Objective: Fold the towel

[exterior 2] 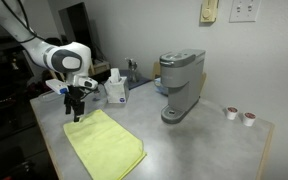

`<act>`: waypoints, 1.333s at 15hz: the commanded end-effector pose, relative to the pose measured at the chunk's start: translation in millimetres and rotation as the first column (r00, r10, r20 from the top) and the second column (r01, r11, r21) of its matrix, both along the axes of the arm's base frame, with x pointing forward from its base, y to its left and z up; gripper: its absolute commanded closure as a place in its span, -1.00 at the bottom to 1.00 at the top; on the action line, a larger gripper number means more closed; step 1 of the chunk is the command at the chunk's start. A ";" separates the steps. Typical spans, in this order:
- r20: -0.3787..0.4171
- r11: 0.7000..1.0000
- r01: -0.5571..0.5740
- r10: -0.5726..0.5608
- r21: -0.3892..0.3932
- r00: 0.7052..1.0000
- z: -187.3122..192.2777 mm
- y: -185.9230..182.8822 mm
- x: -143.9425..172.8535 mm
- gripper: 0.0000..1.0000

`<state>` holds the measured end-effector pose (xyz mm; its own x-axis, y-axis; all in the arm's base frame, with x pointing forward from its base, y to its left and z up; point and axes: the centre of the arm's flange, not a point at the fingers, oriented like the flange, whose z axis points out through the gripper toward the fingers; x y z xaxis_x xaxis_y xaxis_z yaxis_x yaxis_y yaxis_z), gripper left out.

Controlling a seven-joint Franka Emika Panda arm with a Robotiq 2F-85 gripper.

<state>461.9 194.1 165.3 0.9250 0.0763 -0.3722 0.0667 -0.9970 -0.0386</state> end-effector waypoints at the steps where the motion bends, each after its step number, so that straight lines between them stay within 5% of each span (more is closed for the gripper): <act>1: 0.006 1.000 0.025 -0.025 -0.011 1.000 -7.4 1.8 0.7 -1.00; 19: 0.032 0.995 0.093 -0.092 -0.030 0.995 -34.9 1.5 9.9 -0.99; 20: 0.031 0.995 0.090 -0.089 -0.031 0.996 -36.3 1.6 10.2 -0.68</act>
